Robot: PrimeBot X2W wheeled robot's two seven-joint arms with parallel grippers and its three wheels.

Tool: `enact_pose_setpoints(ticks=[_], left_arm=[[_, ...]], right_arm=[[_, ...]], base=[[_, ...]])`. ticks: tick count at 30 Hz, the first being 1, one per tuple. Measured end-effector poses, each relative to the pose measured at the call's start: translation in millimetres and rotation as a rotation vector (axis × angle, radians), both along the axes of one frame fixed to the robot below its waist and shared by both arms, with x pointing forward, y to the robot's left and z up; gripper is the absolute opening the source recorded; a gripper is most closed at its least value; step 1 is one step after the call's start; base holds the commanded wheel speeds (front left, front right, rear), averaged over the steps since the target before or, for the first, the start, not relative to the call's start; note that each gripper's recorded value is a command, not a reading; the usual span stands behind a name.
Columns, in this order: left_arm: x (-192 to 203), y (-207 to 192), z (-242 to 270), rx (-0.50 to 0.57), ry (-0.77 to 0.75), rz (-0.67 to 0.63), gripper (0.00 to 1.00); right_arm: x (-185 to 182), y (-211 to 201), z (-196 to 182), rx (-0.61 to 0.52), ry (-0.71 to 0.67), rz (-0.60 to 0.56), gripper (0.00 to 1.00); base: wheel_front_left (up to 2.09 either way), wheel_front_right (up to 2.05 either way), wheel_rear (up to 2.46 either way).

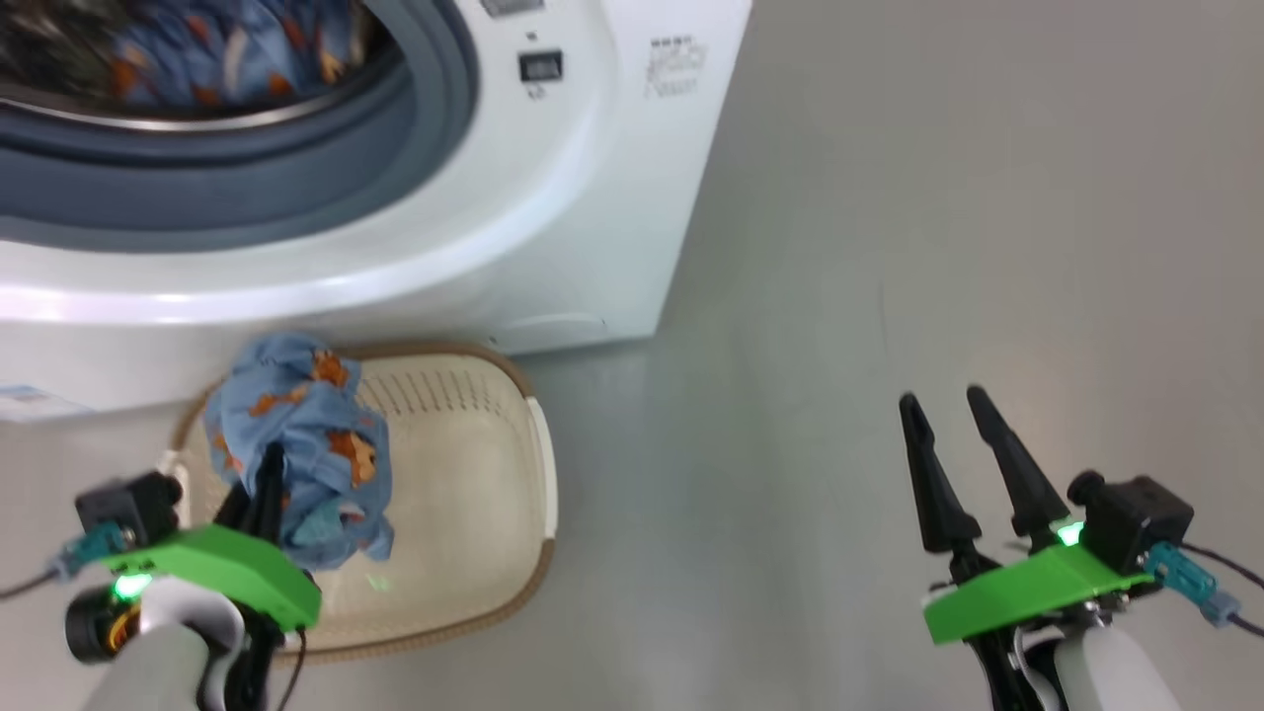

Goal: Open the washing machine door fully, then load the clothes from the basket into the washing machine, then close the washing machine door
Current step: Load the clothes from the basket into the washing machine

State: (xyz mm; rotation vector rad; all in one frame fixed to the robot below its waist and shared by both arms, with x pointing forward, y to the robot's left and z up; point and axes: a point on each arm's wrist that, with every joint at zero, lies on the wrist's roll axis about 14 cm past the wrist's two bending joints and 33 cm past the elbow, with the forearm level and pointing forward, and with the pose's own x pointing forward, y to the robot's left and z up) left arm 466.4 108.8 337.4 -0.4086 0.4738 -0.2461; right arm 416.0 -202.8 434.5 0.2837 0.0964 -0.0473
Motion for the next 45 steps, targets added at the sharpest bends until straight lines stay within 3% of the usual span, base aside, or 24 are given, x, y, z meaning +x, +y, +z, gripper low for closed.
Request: enact_pose_setpoints(ticks=[26, 36, 45], left_arm=[[-63, 67, 129, 0.113, -0.396, 0.186, 0.0], [-92, 79, 138, 0.122, -0.424, 0.259, 0.0], [-91, 77, 134, 0.107, -0.411, 0.275, 0.0]], right_arm=[[-36, 16, 36, -0.014, -0.084, 0.084, 1.0], [-45, 11, 33, -0.013, -0.073, 0.07, 1.0], [-43, 12, 28, -0.002, -0.058, 0.063, 1.0]], base=[[0.0, 0.0, 0.0], [0.0, 0.0, 0.0], [0.0, 0.0, 0.0]])
